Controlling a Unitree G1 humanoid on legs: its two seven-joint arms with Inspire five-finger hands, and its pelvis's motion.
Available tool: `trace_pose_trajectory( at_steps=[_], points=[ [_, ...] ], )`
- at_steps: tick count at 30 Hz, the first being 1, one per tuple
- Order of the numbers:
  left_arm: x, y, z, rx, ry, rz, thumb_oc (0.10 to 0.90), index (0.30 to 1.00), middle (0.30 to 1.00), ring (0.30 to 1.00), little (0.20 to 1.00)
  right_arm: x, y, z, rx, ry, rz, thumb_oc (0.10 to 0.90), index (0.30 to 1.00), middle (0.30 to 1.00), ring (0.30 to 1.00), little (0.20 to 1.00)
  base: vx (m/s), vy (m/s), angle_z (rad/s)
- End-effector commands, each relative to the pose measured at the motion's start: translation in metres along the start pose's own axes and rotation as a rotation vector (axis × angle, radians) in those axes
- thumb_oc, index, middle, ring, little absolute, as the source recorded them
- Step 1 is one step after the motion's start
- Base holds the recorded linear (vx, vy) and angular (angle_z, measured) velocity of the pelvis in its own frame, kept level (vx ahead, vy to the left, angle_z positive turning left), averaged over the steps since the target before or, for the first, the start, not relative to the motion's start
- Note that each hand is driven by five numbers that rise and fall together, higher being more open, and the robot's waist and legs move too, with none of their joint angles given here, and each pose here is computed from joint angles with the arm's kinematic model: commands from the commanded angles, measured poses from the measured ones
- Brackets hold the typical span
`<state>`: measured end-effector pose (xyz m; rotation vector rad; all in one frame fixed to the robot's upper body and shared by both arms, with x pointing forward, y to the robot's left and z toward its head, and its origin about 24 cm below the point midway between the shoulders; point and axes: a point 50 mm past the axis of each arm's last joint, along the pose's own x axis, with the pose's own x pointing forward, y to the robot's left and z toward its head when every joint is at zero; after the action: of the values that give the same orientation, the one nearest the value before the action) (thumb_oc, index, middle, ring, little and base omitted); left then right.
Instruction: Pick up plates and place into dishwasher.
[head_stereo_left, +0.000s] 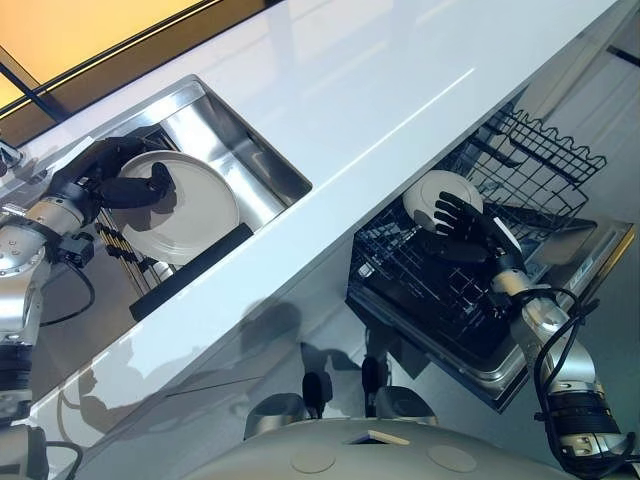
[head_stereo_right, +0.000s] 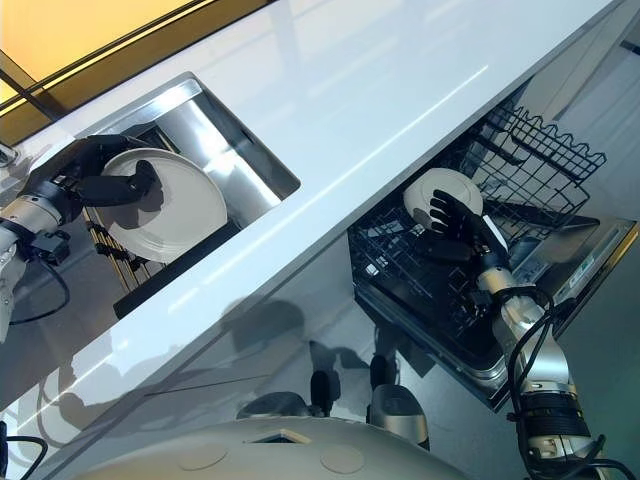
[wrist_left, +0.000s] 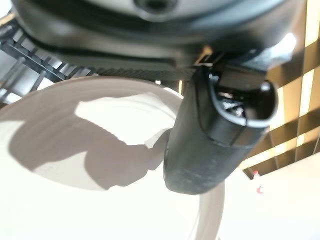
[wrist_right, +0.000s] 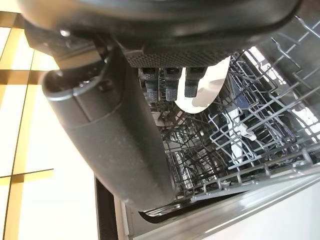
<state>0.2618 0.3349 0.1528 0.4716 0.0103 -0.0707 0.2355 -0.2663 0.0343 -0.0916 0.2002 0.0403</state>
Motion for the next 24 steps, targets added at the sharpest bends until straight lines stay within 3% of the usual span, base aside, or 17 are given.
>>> trace_pose_trajectory(
  at_steps=[1, 9, 16, 20, 24],
  points=[
    [-0.001, 0.01, 0.059, 0.026, -0.366, 0.117, 0.1, 0.3, 0.3, 0.3, 0.2, 0.008, -0.001, 0.045, 0.012, -0.268, -0.009, 0.8, 0.9, 0.9, 0.9, 0.9, 0.02, -0.046, 0.01],
    [-0.018, 0.033, 0.087, 0.178, -0.553, 0.497, 0.1, 0.3, 0.3, 0.3, 0.2, 0.001, -0.002, 0.099, -0.004, -0.555, -0.078, 0.8, 0.9, 0.9, 0.9, 0.9, 0.0, -0.009, 0.0],
    [-0.03, 0.023, 0.12, 0.573, -0.768, 0.792, 0.1, 0.3, 0.3, 0.3, 0.2, -0.019, 0.007, 0.154, -0.175, -0.865, -0.151, 0.8, 0.9, 0.9, 0.9, 0.9, 0.0, 0.002, 0.01],
    [-0.04, 0.012, 0.132, 0.637, -0.886, 0.832, 0.1, 0.3, 0.3, 0.3, 0.2, -0.028, 0.003, 0.165, -0.321, -0.904, -0.251, 0.8, 0.9, 0.9, 0.9, 0.9, 0.0, 0.002, 0.04],
    [-0.043, 0.002, 0.136, 0.605, -0.952, 0.852, 0.1, 0.3, 0.3, 0.3, 0.2, -0.033, 0.003, 0.174, -0.304, -0.948, -0.241, 0.8, 0.9, 0.9, 0.9, 0.9, 0.0, -0.001, 0.01]
  ],
)
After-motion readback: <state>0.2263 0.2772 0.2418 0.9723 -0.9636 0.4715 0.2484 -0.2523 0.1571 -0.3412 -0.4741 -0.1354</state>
